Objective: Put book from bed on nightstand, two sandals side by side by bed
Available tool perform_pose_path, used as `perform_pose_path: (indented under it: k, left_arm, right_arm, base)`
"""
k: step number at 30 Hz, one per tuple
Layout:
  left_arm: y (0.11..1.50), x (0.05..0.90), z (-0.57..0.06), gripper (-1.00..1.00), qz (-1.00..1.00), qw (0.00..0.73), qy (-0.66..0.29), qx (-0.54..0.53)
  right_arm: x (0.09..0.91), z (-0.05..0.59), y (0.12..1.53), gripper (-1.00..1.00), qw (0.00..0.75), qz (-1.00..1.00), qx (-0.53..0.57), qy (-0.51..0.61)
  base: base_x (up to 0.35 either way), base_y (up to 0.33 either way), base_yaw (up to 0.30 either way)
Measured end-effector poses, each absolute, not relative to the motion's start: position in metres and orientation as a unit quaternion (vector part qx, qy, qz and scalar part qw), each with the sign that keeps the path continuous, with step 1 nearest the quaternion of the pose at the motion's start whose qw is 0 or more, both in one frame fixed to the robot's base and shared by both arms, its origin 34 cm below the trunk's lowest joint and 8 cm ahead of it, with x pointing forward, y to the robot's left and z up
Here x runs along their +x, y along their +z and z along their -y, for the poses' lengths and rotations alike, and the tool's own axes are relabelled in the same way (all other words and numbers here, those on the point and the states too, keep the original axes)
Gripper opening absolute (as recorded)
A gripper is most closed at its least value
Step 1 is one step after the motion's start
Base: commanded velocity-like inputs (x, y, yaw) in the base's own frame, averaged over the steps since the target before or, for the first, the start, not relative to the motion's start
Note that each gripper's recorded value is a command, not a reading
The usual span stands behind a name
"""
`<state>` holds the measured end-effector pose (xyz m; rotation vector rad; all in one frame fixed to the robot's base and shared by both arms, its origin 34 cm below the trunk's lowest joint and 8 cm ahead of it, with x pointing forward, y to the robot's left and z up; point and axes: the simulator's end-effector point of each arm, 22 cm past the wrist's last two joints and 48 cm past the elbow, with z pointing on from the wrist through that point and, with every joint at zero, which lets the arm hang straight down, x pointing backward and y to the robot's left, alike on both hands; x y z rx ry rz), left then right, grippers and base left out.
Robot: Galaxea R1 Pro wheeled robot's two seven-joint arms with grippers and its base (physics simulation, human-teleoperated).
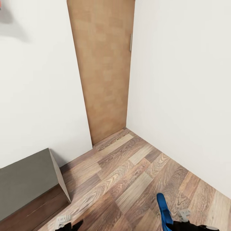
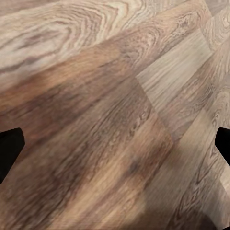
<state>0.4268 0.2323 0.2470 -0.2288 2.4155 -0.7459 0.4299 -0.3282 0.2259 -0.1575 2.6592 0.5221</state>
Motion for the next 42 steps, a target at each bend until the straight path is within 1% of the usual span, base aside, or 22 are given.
perform_pose_path:
  k: [7, 42]
  left_arm:
    - [0.252, 0.435, -0.242, 1.0, -0.91, 0.311, -0.259, -0.088]
    - [0.31, 0.467, -0.241, 1.0, -0.888, 0.371, -0.264, -0.069]
  right_arm:
    - [0.438, 0.328, 0.236, -1.0, 0.225, -0.955, -0.061, 0.184]
    - [0.473, 0.329, 0.295, -1.0, 0.29, -0.937, -0.07, 0.181]
  base:
    - [0.0, 0.0, 0.0]
    - [0.0, 0.0, 0.0]
